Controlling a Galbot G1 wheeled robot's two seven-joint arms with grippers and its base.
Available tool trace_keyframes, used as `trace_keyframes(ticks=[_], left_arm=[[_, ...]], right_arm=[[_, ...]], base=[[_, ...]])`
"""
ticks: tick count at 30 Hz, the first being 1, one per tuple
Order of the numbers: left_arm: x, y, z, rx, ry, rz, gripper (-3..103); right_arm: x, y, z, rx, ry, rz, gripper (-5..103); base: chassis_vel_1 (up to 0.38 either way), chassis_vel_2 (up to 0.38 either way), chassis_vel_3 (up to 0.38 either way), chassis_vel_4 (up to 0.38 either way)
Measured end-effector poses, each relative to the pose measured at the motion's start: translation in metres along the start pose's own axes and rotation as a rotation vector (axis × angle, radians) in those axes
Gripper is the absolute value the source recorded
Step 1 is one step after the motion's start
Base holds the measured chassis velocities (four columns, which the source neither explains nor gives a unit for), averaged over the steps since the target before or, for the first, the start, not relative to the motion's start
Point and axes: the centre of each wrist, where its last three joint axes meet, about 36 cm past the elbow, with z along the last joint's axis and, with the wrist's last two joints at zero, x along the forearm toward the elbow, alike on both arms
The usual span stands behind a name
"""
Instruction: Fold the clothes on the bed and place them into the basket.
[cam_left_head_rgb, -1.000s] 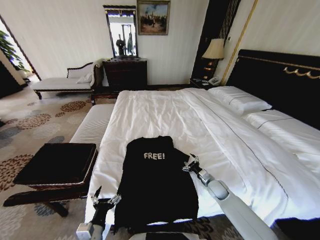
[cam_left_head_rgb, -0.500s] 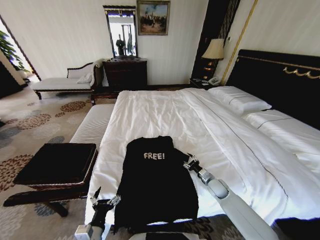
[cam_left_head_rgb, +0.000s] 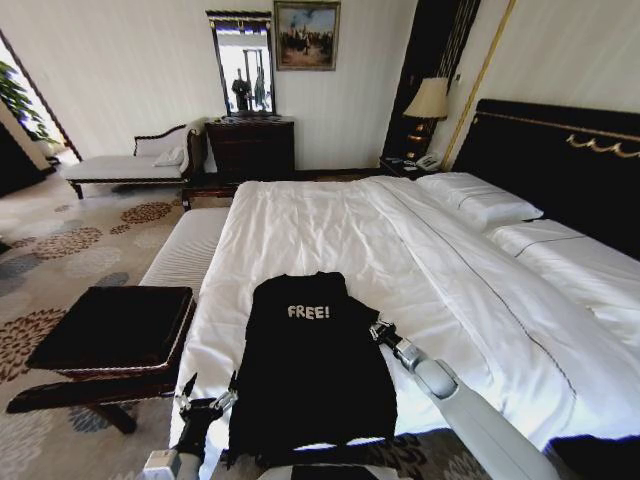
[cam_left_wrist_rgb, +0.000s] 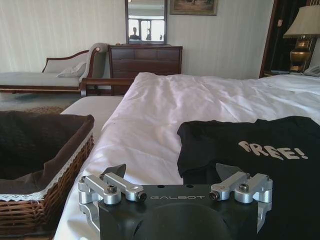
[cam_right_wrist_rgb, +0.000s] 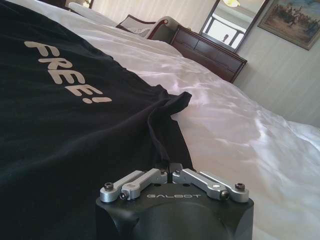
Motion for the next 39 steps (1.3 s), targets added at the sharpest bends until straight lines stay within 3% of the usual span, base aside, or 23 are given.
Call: trace_keyframes(ticks=[9, 12, 13, 14, 16, 17, 18, 21, 28, 39], left_arm=[[-0.001, 0.002, 0.0, -0.002, 0.002, -0.005, 100], [-0.003, 0.002, -0.001, -0.002, -0.004, -0.006, 100], [-0.004, 0.002, -0.003, -0.003, -0.008, -0.005, 100], [-0.004, 0.002, -0.003, -0.003, -0.008, -0.005, 100], [-0.005, 0.002, -0.003, -0.004, -0.011, -0.004, 100], [-0.006, 0.002, -0.004, -0.004, -0.013, -0.004, 100], [-0.006, 0.002, -0.004, -0.004, -0.013, -0.004, 100], [-0.007, 0.001, -0.001, -0.003, -0.009, -0.007, 100], [-0.007, -0.001, 0.0, -0.001, -0.006, -0.002, 100], [-0.007, 0.0, -0.003, -0.004, -0.012, -0.003, 100]], right_arm=[[-0.005, -0.01, -0.013, -0.09, -0.016, 0.032, 0], [-0.01, -0.022, -0.024, -0.185, -0.023, 0.064, 0], [-0.013, -0.031, -0.03, -0.247, -0.023, 0.084, 0], [-0.013, -0.031, -0.03, -0.247, -0.023, 0.084, 0], [-0.016, -0.041, -0.031, -0.312, -0.014, 0.11, 0], [-0.019, -0.053, -0.03, -0.377, -0.004, 0.145, 0], [-0.019, -0.053, -0.03, -0.377, -0.004, 0.145, 0], [-0.027, -0.077, -0.022, -0.496, 0.017, 0.225, 0], [-0.042, -0.098, -0.01, -0.547, 0.034, 0.264, 0], [-0.037, -0.1, -0.003, -0.605, 0.099, 0.294, 0]], base=[[0.0, 0.0, 0.0, 0.0], [0.0, 0.0, 0.0, 0.0], [0.0, 0.0, 0.0, 0.0], [0.0, 0.0, 0.0, 0.0], [0.0, 0.0, 0.0, 0.0], [0.0, 0.0, 0.0, 0.0], [0.0, 0.0, 0.0, 0.0], [0.0, 0.0, 0.0, 0.0], [0.0, 0.0, 0.0, 0.0], [0.0, 0.0, 0.0, 0.0]])
